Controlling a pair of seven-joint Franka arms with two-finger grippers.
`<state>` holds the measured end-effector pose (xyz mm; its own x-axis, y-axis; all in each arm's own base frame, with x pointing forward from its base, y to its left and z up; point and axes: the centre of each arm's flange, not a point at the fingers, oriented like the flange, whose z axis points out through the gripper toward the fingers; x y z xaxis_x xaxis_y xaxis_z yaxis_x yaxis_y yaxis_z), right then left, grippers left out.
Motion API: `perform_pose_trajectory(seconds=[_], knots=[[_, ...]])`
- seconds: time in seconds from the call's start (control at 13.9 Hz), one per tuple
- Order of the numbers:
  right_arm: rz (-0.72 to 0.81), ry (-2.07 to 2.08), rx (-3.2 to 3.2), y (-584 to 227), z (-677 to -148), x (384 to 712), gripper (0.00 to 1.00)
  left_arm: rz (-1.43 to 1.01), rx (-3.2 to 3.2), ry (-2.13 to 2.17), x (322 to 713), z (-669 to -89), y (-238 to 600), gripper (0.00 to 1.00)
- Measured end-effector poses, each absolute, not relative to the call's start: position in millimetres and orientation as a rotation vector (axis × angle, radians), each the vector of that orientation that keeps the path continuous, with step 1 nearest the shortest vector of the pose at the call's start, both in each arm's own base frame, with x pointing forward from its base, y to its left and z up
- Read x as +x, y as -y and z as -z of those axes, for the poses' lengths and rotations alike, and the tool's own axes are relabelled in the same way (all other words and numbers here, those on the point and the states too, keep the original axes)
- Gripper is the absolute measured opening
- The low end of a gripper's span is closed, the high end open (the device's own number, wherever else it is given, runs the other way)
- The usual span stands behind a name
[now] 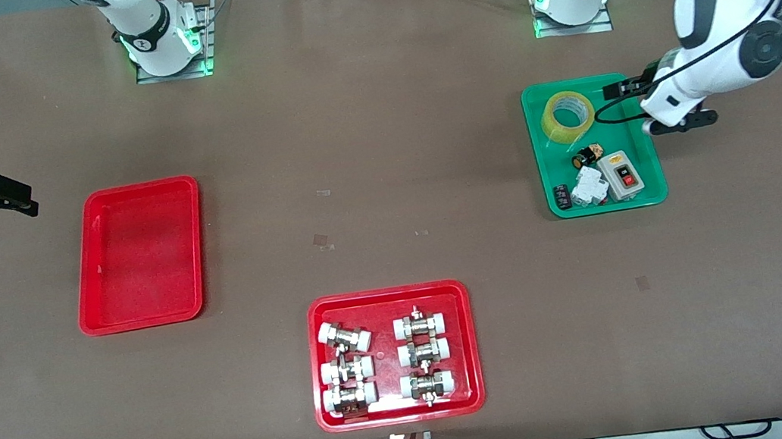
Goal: Left arm passes tape to right arm into tray
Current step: 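Reach the left gripper down to the yellow tape roll in the green tray, then grasp the tape roll rim with the left gripper and lift it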
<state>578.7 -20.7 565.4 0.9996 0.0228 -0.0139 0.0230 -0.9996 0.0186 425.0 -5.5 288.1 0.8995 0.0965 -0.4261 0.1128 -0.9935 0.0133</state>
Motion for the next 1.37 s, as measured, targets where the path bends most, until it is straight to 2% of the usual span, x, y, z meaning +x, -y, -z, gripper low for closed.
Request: perform_pose_trajectory(seconds=[0.5, 0.79, 0.87, 0.94, 1.01, 1.37], knots=[[0.024, -0.035, 3.123, 21, -564, 579, 1.0, 0.686, 2.929, -0.336, 394, -202, 1, 1.0], [0.025, -0.035, 3.123, 21, -564, 579, 1.0, 0.698, 2.879, -0.403, 392, -191, 5, 0.93], [0.025, -0.035, 3.123, 21, -564, 579, 1.0, 0.701, 2.877, -0.406, 392, -190, 5, 0.86], [0.025, -0.035, 3.123, 21, -564, 579, 1.0, 0.701, 2.876, -0.407, 392, -189, 5, 0.86], [0.025, -0.035, 3.123, 21, -564, 579, 1.0, 0.701, 2.875, -0.41, 392, -188, 5, 0.8], [0.025, -0.035, 3.123, 21, -564, 579, 1.0, 0.698, 2.856, -0.433, 393, -188, 7, 0.29]])
